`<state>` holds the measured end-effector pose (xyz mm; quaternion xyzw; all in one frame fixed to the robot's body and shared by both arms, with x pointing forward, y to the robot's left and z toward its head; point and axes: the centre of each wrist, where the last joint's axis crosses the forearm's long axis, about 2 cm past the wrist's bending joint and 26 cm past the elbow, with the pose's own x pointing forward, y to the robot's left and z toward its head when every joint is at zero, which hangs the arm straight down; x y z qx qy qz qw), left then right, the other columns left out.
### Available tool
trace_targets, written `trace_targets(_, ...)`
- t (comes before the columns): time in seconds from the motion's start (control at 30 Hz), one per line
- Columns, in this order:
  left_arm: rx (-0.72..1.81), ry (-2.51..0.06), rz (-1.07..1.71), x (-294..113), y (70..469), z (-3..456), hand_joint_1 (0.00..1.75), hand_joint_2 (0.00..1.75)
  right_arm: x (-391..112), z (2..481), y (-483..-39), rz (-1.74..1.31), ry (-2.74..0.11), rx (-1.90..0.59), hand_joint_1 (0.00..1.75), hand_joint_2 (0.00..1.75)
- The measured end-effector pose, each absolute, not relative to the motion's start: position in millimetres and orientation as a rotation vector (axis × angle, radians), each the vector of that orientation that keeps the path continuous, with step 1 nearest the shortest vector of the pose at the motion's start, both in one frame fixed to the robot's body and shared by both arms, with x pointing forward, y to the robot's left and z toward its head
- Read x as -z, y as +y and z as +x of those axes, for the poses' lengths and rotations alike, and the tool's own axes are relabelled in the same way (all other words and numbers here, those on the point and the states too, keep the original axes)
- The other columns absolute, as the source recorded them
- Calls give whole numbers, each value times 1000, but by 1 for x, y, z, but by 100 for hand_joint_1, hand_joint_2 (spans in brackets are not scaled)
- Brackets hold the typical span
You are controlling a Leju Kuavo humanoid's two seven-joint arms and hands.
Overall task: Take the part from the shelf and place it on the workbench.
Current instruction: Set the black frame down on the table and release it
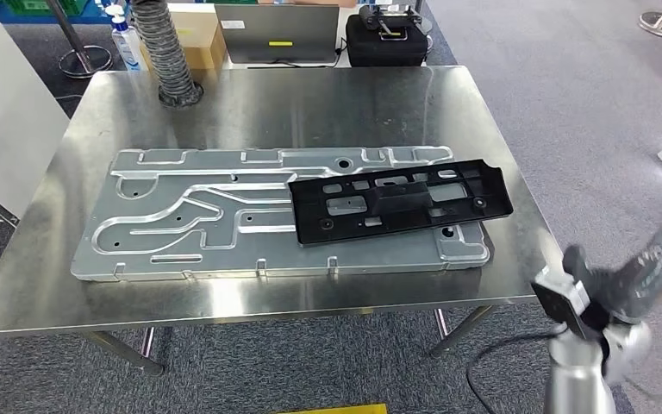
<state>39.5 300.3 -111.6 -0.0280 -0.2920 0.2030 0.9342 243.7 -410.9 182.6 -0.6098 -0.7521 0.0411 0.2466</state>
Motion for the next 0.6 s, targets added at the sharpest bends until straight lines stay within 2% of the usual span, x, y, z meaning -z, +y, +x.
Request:
trace_targets(0.2,-425,-595,-57,112,301,39,0,0,-126,172,-413,-1652,-1758,-116,0,0)
trace_targets(0.4,-419,-602,-60,112,301,39,0,0,-97,138,-391,-1606,-1558,-173,0,0)
trace_targets(0.6,-414,-599,-65,112,300,38,0,0,-62,121,-394,-1492,-1385,-327,0,0)
